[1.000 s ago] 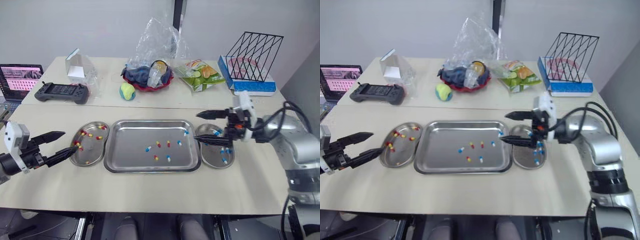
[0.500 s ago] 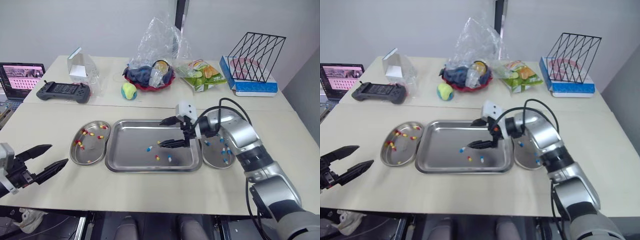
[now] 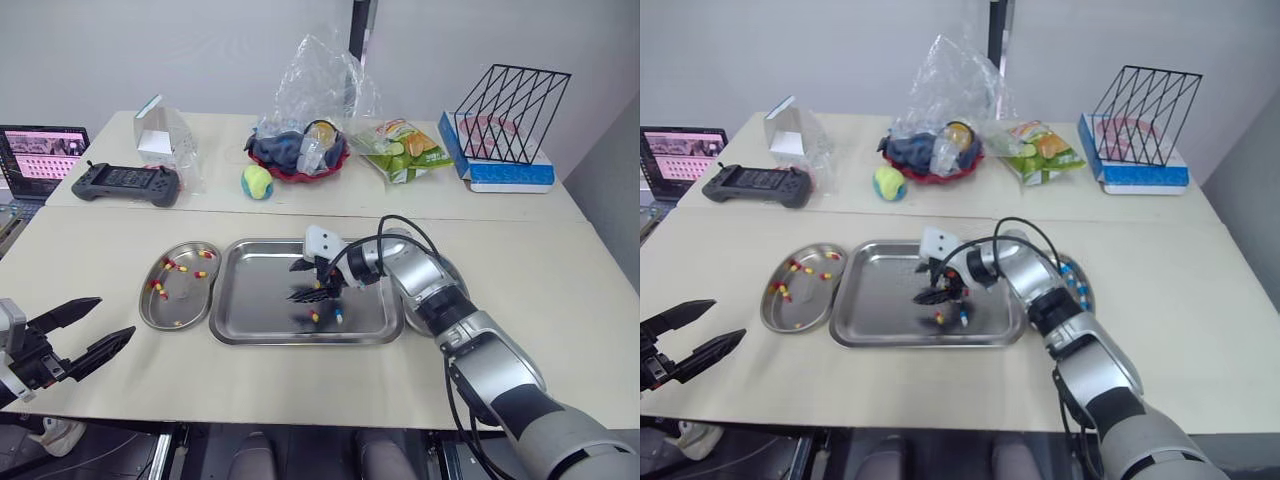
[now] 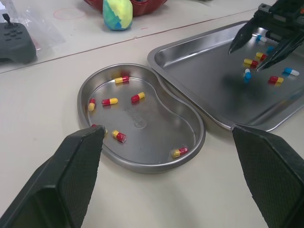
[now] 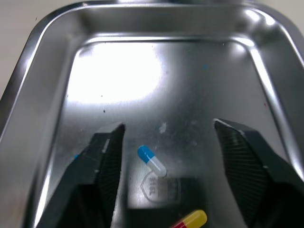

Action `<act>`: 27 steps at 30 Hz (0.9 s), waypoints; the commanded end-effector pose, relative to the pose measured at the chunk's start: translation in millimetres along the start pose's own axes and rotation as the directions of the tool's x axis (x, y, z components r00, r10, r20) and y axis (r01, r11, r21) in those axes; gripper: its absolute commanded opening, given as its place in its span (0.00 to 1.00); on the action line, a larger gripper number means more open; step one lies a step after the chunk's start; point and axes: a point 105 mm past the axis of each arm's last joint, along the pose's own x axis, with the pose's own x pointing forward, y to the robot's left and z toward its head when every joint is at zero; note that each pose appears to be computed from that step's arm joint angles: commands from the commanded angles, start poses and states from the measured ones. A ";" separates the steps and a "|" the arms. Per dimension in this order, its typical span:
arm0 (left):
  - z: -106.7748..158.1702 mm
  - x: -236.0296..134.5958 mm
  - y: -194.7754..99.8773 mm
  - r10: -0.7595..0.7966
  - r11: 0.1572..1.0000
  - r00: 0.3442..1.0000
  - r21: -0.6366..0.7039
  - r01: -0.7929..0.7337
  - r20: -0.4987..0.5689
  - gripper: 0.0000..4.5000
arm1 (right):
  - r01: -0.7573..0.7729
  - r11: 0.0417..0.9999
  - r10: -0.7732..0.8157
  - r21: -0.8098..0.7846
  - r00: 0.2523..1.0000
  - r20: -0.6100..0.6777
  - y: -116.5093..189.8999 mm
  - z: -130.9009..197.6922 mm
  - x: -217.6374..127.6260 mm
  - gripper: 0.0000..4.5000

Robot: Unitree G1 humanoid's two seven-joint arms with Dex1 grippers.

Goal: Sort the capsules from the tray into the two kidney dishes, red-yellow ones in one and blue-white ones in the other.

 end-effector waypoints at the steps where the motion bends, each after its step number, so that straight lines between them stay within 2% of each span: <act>1: 16.8 -3.7 2.8 0.011 0.999 0.999 0.047 -0.013 0.036 1.00 | 0.000 0.999 0.001 -0.043 1.000 0.028 -2.7 12.9 -2.1 0.44; 9: 20.9 -0.7 7.7 0.023 0.997 0.999 0.070 -0.026 0.042 1.00 | -0.010 1.000 0.010 -0.026 1.000 0.004 0.2 6.0 3.6 0.44; 22: 12.2 0.5 4.1 0.028 0.996 1.000 0.090 -0.028 0.007 1.00 | -0.029 1.000 0.028 -0.012 0.999 -0.045 5.0 -6.2 9.0 0.44; 27: 12.3 2.1 2.8 0.019 0.995 1.000 0.096 -0.020 0.007 1.00 | -0.030 0.999 0.030 -0.017 0.999 -0.041 6.2 -6.6 11.2 0.10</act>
